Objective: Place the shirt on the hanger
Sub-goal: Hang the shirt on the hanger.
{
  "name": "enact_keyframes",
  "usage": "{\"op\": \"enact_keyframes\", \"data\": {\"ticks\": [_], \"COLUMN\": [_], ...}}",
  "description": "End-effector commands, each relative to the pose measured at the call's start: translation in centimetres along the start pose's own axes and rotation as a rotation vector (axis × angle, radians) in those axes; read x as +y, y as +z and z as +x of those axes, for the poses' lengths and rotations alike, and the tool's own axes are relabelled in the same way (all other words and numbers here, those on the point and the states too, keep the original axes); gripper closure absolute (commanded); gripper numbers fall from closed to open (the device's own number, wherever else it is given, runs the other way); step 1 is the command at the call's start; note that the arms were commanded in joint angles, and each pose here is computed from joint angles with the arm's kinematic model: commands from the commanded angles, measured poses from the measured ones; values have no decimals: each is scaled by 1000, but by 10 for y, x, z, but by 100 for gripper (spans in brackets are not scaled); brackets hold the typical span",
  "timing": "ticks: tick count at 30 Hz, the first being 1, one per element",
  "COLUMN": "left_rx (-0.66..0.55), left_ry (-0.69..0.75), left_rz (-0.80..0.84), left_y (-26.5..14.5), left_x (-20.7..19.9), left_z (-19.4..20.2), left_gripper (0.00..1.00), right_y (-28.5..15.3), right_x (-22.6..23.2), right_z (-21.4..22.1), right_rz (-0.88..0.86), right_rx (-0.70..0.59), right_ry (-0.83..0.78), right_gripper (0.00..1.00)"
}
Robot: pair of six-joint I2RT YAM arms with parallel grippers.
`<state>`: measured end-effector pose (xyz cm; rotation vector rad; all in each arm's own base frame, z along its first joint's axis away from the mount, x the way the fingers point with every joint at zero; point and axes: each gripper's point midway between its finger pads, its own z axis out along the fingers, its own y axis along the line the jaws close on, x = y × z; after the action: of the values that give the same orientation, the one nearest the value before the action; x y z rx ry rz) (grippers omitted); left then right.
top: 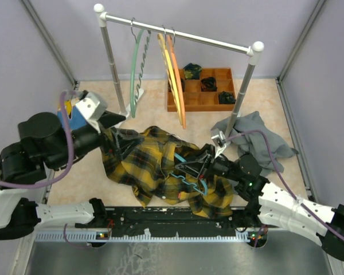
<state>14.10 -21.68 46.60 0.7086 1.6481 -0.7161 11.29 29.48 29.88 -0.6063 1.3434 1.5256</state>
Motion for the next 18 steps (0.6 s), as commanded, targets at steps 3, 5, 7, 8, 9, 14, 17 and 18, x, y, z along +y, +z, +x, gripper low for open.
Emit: {"op": "enact_keyframes", "data": {"ticks": [3, 5, 7, 8, 9, 14, 17, 18], "left_rx": [-23, 18, 76, 119, 137, 255, 309, 324], "left_ry": [136, 181, 225, 243, 254, 266, 243, 237], "left_rz": [-3, 29, 82, 114, 144, 332, 410, 422], "left_y": [-10, -11, -11, -11, -11, -11, -10, -10], "left_x": [9, 5, -2, -6, -10, -40, -53, -54], "left_z": [2, 9, 18, 26, 29, 59, 78, 83], "left_gripper": [7, 8, 9, 10, 10, 15, 16, 17], "right_y": [-10, -11, -14, -17, -19, -33, -39, -41], "right_x": [51, 56, 61, 63, 65, 70, 70, 71], "right_z": [-48, -42, -33, -31, -28, -13, -10, -9], "right_rz": [-200, -228, -249, -260, -269, -291, -286, -284], "right_rx": [-186, -133, -76, -65, -49, 0, 6, 7], "right_ry": [-160, -177, -187, -190, -187, -165, -152, -150], "right_gripper": [100, 100, 100, 100, 100, 100, 100, 100]}}
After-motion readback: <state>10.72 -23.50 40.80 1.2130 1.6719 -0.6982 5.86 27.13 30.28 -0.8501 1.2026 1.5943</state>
